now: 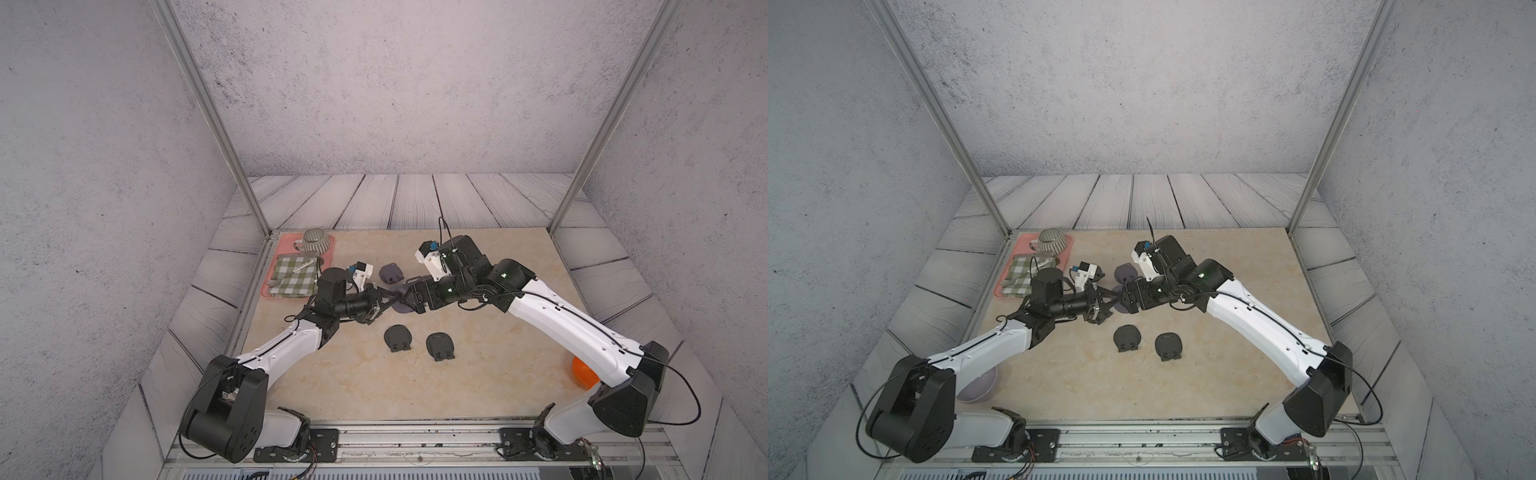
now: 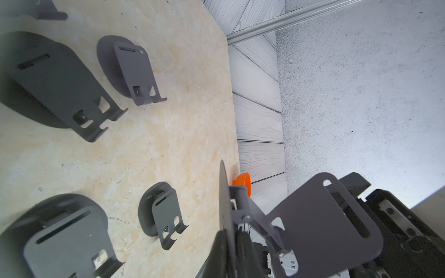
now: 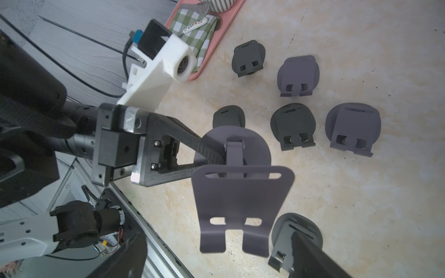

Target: Open the phone stand

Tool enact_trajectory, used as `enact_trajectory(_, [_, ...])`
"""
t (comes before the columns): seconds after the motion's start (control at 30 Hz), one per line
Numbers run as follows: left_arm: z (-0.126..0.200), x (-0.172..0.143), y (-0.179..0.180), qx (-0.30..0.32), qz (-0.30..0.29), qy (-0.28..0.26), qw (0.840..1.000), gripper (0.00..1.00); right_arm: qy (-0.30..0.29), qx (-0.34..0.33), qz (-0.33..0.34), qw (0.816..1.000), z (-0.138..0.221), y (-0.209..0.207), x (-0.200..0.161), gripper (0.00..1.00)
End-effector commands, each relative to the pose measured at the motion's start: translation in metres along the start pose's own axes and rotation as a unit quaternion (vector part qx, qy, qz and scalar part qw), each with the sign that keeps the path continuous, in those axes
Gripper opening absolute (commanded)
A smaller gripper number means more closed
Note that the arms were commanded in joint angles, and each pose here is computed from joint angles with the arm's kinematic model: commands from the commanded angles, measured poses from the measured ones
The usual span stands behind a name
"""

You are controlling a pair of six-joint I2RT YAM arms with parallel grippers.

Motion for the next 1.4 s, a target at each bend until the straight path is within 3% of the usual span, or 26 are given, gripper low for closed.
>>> enact_trajectory(0.0, [0.004,0.009,-0.017,-0.038,-0.022,-0.016,0.999,0.0,0.0,0.001,0.001,1.0,-0.006,0.002,0.004,0.86])
enact_trajectory(0.23, [0.004,0.011,-0.023,-0.051,-0.027,-0.018,0.998,0.0,0.006,-0.011,0.005,1.0,-0.014,0.001,0.008,0.76])
enact_trajectory(0.4, [0.004,0.013,-0.027,-0.059,-0.029,-0.02,0.998,0.0,-0.002,-0.032,0.009,0.999,-0.014,-0.004,0.014,0.57])
enact_trajectory(0.53, [0.004,0.014,-0.03,-0.069,-0.028,-0.018,0.997,0.0,-0.003,-0.038,0.013,0.999,-0.014,-0.003,0.017,0.54])
enact_trajectory(0.6, [0.004,0.014,-0.031,-0.073,-0.029,-0.018,0.997,0.0,-0.002,-0.037,0.015,0.999,-0.015,-0.002,0.018,0.63])
enact_trajectory(0.63, [0.004,0.014,-0.031,-0.073,-0.028,-0.018,0.997,0.0,-0.004,-0.038,0.016,0.999,-0.015,-0.002,0.02,0.75])
enact_trajectory(0.7, [0.004,0.014,-0.032,-0.074,-0.029,-0.018,0.997,0.0,-0.007,-0.044,0.018,0.999,-0.015,-0.003,0.021,0.87])
enact_trajectory(0.77, [0.004,0.014,-0.033,-0.076,-0.03,-0.017,0.997,0.0,-0.01,-0.054,0.02,0.998,-0.016,-0.006,0.023,0.94])
enact_trajectory(0.83, [0.004,0.014,-0.034,-0.078,-0.03,-0.016,0.996,0.0,-0.008,-0.056,0.025,0.998,-0.017,-0.005,0.025,0.94])
enact_trajectory(0.97, [0.005,0.014,-0.038,-0.088,-0.032,-0.016,0.995,0.0,-0.009,-0.061,0.029,0.998,-0.02,-0.006,0.027,0.88])
enact_trajectory(1.1, [0.005,0.013,-0.038,-0.088,-0.03,-0.014,0.996,0.0,-0.012,-0.059,0.031,0.998,-0.02,-0.005,0.029,0.67])
enact_trajectory(1.17, [0.005,0.012,-0.037,-0.087,-0.028,-0.013,0.996,0.0,-0.015,-0.058,0.032,0.998,-0.018,-0.004,0.03,0.61])
enact_trajectory(1.3, [0.005,0.013,-0.037,-0.084,-0.027,-0.011,0.996,0.01,-0.015,-0.064,0.036,0.997,-0.016,-0.005,0.031,0.58])
enact_trajectory(1.33, [0.005,0.012,-0.036,-0.077,-0.027,-0.007,0.997,0.09,-0.016,-0.069,0.037,0.997,-0.015,-0.006,0.032,0.58])
enact_trajectory(1.37, [0.006,0.011,-0.034,-0.067,-0.027,-0.003,0.997,0.25,-0.017,-0.075,0.04,0.996,-0.014,-0.008,0.033,0.57])
Point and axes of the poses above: each gripper's point midway between its finger pads, its own z axis back along the fingers, its own y axis along the line the jaws close on, x = y × z, the point moved 2 cm from there along z, back along the fingers, and after that the axes turned 15 degrees about -z, right-handed, at the moved point
